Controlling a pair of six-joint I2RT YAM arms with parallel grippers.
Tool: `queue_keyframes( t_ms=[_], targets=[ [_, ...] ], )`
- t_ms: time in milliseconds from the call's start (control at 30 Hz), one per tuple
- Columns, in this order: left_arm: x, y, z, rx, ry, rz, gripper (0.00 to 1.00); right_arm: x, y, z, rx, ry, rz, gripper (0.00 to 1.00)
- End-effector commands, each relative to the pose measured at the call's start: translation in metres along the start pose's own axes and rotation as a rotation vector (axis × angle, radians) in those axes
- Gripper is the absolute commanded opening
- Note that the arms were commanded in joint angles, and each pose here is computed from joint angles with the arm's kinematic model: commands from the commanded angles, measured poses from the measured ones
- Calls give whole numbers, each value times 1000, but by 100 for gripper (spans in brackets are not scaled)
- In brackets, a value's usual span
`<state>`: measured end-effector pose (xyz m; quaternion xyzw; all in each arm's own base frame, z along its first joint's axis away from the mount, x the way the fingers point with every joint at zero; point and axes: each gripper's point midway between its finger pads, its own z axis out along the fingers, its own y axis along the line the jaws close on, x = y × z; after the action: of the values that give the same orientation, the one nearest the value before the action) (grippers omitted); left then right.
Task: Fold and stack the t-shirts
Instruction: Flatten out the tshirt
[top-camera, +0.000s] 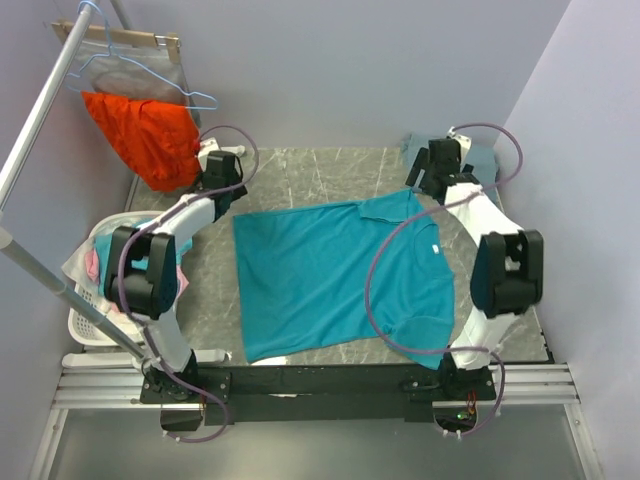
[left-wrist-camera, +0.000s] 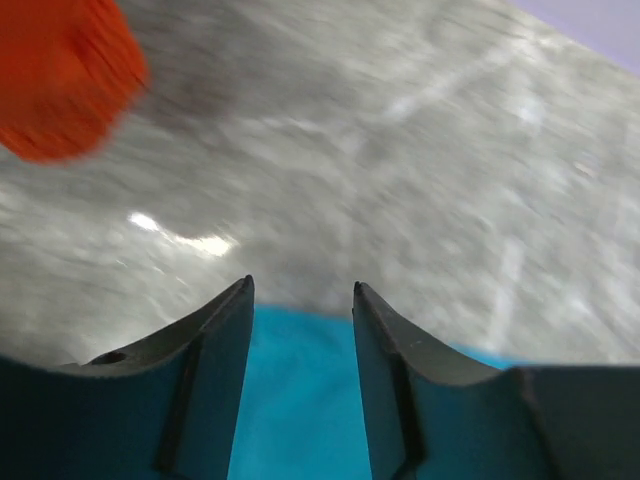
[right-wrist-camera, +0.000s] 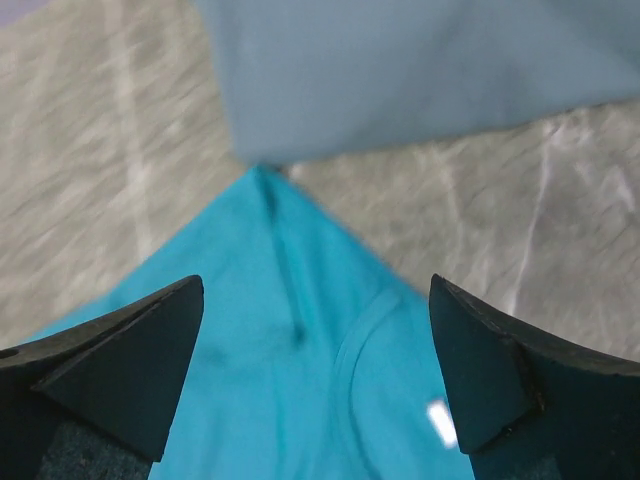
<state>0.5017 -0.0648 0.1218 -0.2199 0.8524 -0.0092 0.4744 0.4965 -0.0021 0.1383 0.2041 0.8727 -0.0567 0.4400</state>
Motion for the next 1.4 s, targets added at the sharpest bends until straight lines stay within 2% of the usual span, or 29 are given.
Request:
queue_keyframes(
  t_ms=[0,100,167,200,233,333,533,667,800,833,967,1133,1300,1367],
  targets=[
    [-2,-50,-63,278,24,-48,52,-6,14,-53,-168,-3,37,100],
    [42,-68,-96,373,135,-31,52,36,7,-68,-196,112,40,100],
    [86,-69,-113,405,243,-1,52,62,1,-80,-217,170,45,100],
    [95,-69,-121,417,271,-11,52,70,5,-85,-253,197,47,100],
    [120,-58,-124,406,322,-3,52,82,-1,-89,-244,233,43,100],
    [161,-48,-144,441,430,-28,51,111,-8,-102,-263,303,30,100],
    [201,-22,-163,440,509,-73,51,153,-16,-116,-306,383,33,100],
    [212,-14,-168,430,535,-87,50,174,-20,-121,-299,431,70,100],
    [223,18,-155,261,540,-35,51,197,-42,-121,-192,477,85,100],
    [213,20,-147,215,500,-23,50,204,-47,-120,-167,496,81,100],
    [211,47,-128,39,491,55,50,232,-60,-120,-106,593,54,100],
    [188,77,-108,-105,455,39,48,250,-58,-125,-84,661,50,100],
    [164,77,-102,-106,419,50,49,254,-62,-128,-41,673,38,100],
    [159,74,-104,-83,413,65,49,240,-61,-127,-28,609,30,100]
  ],
)
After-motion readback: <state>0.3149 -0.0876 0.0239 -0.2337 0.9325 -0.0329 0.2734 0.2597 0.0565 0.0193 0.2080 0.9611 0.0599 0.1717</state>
